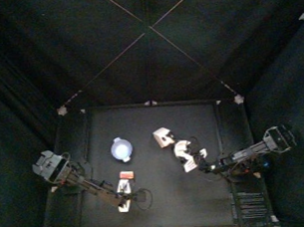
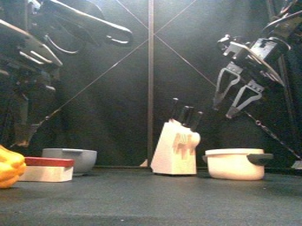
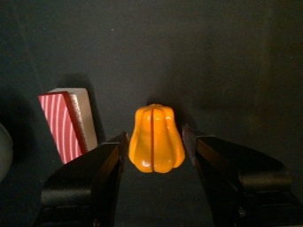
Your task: Grab squash
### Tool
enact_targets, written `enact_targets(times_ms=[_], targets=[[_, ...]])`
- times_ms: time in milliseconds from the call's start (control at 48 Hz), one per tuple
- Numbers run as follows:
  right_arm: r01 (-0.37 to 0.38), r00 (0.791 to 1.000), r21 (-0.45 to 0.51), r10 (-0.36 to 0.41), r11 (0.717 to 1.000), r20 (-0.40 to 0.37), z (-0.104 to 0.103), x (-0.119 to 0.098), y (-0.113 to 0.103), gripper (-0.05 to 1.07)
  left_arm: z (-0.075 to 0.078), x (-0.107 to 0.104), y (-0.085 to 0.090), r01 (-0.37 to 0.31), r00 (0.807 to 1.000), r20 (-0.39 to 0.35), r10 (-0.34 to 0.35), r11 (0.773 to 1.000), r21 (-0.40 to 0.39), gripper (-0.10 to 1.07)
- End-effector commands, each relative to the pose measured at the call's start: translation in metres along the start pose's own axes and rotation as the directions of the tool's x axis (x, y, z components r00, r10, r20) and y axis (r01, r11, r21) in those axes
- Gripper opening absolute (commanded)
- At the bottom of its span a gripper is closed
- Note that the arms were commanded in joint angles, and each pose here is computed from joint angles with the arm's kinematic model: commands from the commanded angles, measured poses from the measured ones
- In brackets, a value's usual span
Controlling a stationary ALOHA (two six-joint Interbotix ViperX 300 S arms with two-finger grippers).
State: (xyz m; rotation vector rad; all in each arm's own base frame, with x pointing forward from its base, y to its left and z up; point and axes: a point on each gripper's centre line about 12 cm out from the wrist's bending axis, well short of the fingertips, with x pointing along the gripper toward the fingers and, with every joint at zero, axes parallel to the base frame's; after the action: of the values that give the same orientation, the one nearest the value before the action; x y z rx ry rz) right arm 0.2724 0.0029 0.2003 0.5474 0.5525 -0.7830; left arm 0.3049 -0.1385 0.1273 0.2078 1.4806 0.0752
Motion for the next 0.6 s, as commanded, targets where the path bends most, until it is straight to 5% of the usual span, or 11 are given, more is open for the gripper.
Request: enact_targets(times_ms=[0,250,583], targets=[[-0.014,1.0,0.014,0.014,1.0,0.011,0.006,-0.003,0.004,0.87,0.003,0.003,0.009,0.006,1.0,-0.011,-0.007,0.999,-0.035,0.88],[-0.013,1.0,0.015,0.013,1.0,0.011,0.006,-0.003,0.003,0.87,-0.002,0.015,0.023,0.034,0.998,-0.047,-0.039,0.994,-0.102,0.87],[-0.013,1.0,0.018,0.012,1.0,0.011,0.006,-0.003,0.003,0.87,-0.003,0.022,0.019,0.092,0.993,-0.068,-0.097,0.993,-0.078,0.87]])
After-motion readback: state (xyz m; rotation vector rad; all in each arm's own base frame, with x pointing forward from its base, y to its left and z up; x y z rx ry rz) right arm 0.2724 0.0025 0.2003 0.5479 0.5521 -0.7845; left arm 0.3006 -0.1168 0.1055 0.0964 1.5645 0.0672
